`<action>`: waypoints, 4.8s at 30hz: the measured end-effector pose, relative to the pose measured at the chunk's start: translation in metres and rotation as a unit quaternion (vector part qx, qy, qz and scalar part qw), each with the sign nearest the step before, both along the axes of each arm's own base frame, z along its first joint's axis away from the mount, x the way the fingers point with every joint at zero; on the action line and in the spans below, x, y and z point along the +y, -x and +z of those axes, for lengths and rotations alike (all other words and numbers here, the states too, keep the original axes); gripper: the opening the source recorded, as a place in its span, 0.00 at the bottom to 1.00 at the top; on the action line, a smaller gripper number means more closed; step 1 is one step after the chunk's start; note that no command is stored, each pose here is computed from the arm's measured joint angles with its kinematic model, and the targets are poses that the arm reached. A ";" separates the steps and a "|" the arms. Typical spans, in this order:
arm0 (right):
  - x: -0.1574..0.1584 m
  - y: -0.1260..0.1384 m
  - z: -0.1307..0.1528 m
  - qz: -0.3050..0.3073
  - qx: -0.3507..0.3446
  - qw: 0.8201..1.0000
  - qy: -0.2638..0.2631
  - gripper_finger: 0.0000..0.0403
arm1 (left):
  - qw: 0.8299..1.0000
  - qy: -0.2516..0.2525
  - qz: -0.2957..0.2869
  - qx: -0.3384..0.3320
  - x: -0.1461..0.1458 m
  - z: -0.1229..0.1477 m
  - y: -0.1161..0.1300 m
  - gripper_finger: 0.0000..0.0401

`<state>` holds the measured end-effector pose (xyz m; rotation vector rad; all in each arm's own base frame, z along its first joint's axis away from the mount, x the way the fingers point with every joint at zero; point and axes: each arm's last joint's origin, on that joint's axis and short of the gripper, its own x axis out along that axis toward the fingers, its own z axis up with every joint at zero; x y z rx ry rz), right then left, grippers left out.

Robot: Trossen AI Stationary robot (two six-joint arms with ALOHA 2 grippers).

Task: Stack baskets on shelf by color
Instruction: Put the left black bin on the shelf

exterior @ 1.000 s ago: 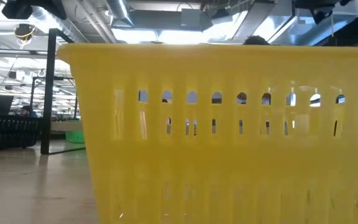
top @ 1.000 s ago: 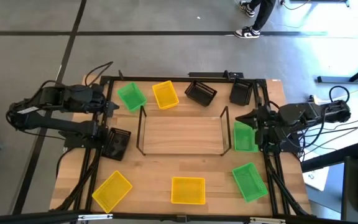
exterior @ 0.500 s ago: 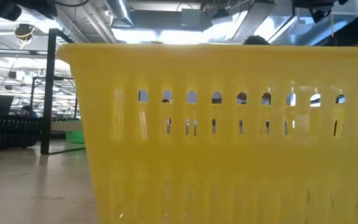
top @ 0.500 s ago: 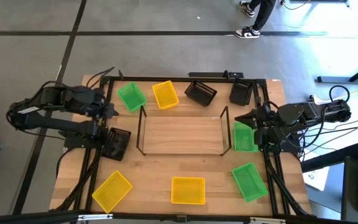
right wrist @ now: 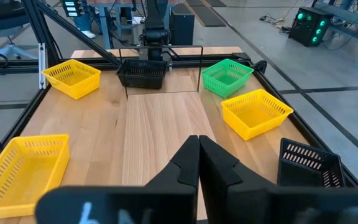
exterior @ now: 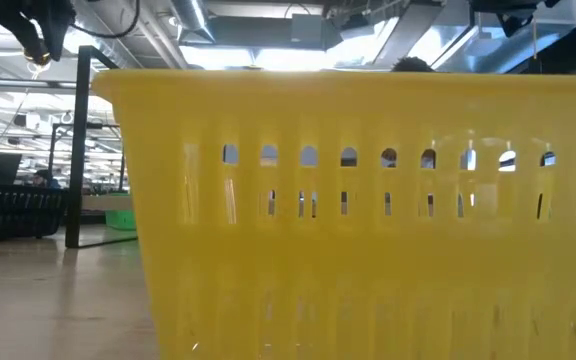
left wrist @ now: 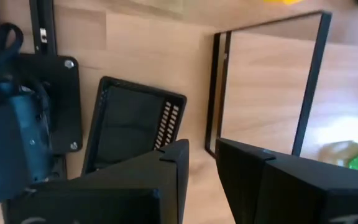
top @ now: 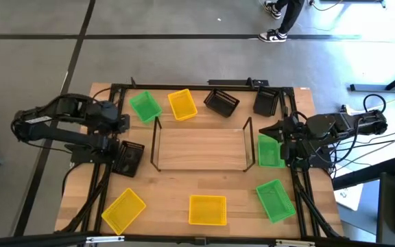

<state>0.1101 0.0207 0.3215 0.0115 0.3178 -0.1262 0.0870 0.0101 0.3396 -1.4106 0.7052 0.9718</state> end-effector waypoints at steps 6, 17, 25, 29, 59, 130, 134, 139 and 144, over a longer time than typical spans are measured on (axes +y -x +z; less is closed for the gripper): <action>0.000 0.000 0.000 0.000 0.000 1.000 0.000 0.01 | 0.995 0.041 -0.086 0.032 -0.003 -0.005 -0.018 0.17; 0.000 0.000 0.000 0.001 0.000 1.000 0.001 0.01 | 0.945 0.072 -0.314 0.058 -0.030 -0.014 -0.044 0.17; 0.000 0.000 0.001 0.001 -0.005 1.000 0.001 0.01 | 0.909 0.013 -0.413 0.057 -0.060 -0.015 -0.043 0.17; 0.000 0.000 0.001 0.005 -0.005 1.000 0.011 0.01 | 0.893 -0.030 -0.446 0.052 -0.072 -0.015 -0.039 0.17; 0.000 0.000 0.001 0.005 -0.004 1.000 0.013 0.01 | 0.766 -0.133 -0.627 0.056 -0.123 -0.124 -0.042 0.17; 0.000 0.000 0.001 -0.004 -0.005 1.000 0.017 0.01 | 0.822 -0.130 -0.553 0.049 -0.117 -0.153 -0.044 0.01; 0.000 0.000 0.001 -0.004 -0.005 1.000 0.017 0.01 | 0.824 -0.141 -0.546 0.060 -0.117 -0.129 -0.046 0.00; 0.000 0.000 0.001 -0.004 -0.005 1.000 0.018 0.01 | 0.814 -0.157 -0.552 0.093 -0.114 -0.084 -0.043 0.00; 0.000 0.000 0.001 -0.005 -0.005 1.000 0.017 0.01 | 0.816 -0.192 -0.535 0.101 -0.104 -0.027 -0.035 0.00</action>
